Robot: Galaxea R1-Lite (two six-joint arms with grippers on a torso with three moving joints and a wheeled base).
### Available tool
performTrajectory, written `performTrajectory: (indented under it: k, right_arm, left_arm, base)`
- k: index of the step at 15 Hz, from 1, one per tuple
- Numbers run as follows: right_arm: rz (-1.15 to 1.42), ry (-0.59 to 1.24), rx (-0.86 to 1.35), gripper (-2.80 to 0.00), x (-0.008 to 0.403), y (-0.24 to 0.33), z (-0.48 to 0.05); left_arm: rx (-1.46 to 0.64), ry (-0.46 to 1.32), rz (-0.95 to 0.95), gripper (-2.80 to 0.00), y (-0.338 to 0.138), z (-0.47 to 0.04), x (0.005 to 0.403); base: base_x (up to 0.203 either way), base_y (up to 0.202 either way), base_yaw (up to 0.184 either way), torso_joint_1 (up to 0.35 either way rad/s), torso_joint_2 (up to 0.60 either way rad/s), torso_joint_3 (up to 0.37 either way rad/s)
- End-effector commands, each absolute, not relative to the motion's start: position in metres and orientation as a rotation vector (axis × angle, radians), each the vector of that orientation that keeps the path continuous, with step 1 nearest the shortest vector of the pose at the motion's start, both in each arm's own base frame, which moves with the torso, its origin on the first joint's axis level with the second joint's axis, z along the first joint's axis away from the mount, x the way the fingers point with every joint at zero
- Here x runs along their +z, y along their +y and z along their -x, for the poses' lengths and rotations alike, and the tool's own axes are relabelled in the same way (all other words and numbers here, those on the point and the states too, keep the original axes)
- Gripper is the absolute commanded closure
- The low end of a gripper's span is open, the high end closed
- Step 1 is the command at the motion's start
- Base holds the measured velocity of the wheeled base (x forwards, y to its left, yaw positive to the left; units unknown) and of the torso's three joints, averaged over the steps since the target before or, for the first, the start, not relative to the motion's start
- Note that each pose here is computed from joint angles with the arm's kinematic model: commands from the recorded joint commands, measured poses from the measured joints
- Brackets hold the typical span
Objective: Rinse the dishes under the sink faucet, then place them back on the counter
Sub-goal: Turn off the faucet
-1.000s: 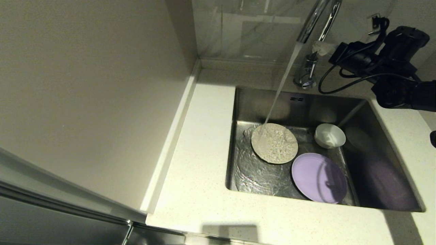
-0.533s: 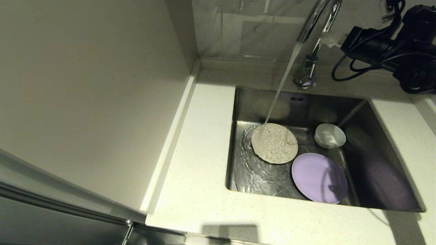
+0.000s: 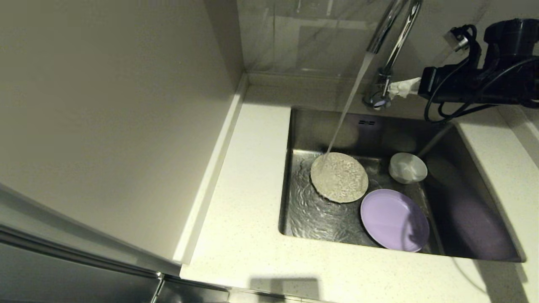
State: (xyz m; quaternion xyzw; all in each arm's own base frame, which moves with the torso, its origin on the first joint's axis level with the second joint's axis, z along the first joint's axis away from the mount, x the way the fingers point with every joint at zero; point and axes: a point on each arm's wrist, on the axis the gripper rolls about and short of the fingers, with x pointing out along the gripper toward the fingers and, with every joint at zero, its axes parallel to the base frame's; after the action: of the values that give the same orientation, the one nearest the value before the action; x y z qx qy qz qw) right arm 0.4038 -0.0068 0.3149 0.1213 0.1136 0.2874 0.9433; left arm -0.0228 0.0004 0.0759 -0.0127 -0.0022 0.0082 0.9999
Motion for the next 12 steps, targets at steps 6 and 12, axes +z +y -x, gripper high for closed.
performTrajectory:
  k: [6, 12]
  right_arm:
    - [-0.245, 0.233, 0.579, 0.0, 0.287, 0.0, -0.438]
    - [-0.203, 0.021, 0.564, 0.0, 0.287, -0.004, -0.459]
  left_arm:
    - [0.017, -0.008, 0.026, 0.0, 0.0, 0.023, 0.076]
    - [0.017, -0.008, 0.026, 0.0, 0.0, 0.023, 0.076]
  base:
    - [0.0, 0.0, 0.0, 0.0, 0.0, 0.0]
    - [0.0, 0.0, 0.0, 0.0, 0.0, 0.0]
